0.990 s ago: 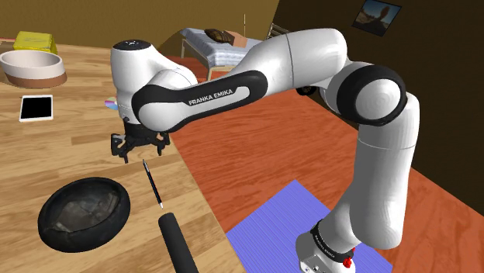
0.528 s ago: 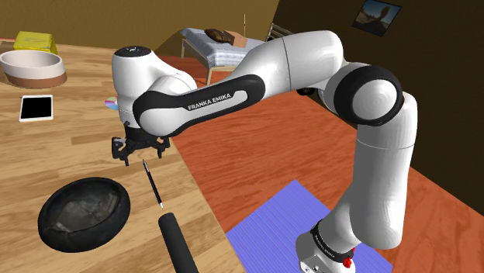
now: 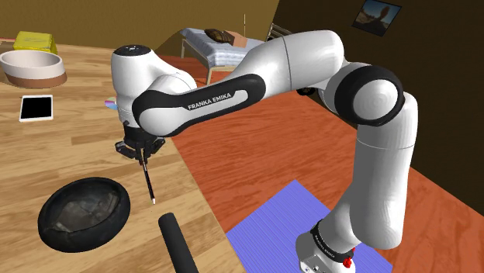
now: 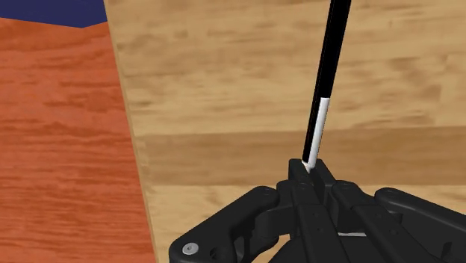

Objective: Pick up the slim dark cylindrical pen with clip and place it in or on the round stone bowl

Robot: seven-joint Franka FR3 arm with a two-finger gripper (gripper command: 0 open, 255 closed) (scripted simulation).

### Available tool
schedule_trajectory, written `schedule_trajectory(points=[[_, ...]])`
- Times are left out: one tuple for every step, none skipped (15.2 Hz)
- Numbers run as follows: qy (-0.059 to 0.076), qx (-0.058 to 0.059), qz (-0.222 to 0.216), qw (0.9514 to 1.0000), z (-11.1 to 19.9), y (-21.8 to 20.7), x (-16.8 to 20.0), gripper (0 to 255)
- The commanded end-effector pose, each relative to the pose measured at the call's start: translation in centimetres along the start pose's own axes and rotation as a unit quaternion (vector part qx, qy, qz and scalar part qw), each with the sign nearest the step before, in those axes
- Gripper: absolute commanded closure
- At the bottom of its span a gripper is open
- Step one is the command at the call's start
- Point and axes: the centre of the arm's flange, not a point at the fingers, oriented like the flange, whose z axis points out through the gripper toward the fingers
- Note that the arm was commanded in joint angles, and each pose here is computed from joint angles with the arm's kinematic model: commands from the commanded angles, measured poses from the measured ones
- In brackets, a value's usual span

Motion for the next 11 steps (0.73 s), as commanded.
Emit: schedule_trajectory(points=[[-0.002,-0.002,0.001,1.0,0.2,0.1,0.1,255],[-0.002,-0.002,0.001,1.0,0.3,0.1,0.1,255],[-0.002,-0.002,0.001,1.0,0.3,0.2,0.1,255],[-0.002,-0.002,0.001,1.0,0.3,0.2,0.1,255],[-0.002,-0.002,0.001,1.0,-0.2,0.2,0.1,255],[-0.002,-0.002,0.001,1.0,-0.8,0.2,0.1,255],[-0.002,-0.002,0.001,1.0,-1.3,0.2,0.1,255],[-0.002,-0.002,0.001,1.0,-1.8,0.3,0.2,255],[-0.002,-0.002,0.001,1.0,-2.3,0.3,0.2,255],[-0.002,-0.002,0.001,1.0,-2.9,0.3,0.2,255],[-0.002,-0.002,0.001,1.0,-3.4,0.3,0.2,255]])
